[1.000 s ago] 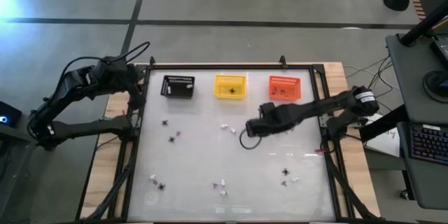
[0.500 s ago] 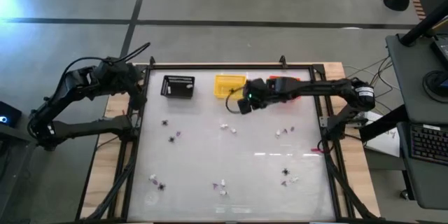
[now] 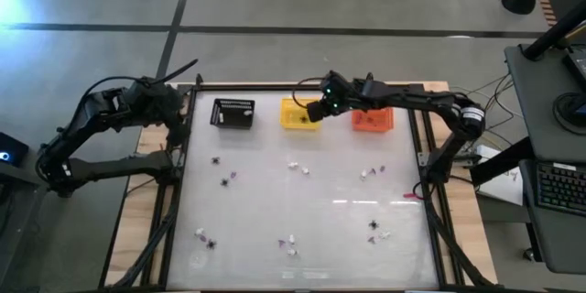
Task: Sort Halloween decoration
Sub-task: Put the black spider toy into the orange basket
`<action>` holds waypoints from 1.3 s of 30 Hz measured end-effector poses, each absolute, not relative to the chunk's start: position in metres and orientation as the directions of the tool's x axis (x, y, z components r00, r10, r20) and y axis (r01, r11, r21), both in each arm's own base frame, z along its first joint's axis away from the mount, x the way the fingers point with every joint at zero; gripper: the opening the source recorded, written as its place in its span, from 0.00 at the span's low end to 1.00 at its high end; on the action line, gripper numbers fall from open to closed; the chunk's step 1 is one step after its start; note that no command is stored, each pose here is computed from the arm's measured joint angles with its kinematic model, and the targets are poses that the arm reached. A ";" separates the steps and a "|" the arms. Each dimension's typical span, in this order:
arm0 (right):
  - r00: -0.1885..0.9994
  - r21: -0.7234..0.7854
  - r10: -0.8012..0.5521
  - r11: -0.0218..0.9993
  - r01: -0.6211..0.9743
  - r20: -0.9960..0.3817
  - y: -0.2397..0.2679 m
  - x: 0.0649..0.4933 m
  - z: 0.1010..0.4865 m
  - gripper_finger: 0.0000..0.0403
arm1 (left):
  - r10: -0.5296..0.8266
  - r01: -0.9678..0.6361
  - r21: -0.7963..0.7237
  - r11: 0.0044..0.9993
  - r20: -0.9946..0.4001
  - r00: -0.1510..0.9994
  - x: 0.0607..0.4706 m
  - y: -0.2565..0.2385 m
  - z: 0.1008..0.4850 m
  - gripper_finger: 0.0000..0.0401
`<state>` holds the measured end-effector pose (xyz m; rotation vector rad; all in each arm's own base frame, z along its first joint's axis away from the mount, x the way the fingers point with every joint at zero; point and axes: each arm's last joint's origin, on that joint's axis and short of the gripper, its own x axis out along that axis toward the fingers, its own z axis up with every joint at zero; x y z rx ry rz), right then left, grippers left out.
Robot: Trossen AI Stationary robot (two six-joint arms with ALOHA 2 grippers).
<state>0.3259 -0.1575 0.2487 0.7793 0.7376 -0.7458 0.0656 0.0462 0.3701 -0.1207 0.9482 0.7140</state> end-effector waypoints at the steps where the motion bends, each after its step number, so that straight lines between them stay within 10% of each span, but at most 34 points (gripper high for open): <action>1: 0.525 0.334 -0.302 0.504 0.797 -0.796 -0.161 0.327 0.246 0.02 | 0.504 -0.612 0.202 0.765 -0.780 0.372 0.065 0.046 0.370 0.33; 19: 0.532 0.376 -0.152 0.549 0.747 -0.833 -0.181 0.350 0.189 0.02 | 0.504 -0.659 0.161 0.735 -0.780 0.372 0.065 0.046 0.370 0.33; 39: 0.585 0.341 -0.179 0.664 0.665 -0.791 -0.191 0.372 0.208 0.15 | 0.503 -0.666 0.153 0.730 -0.780 0.371 0.065 0.046 0.370 0.33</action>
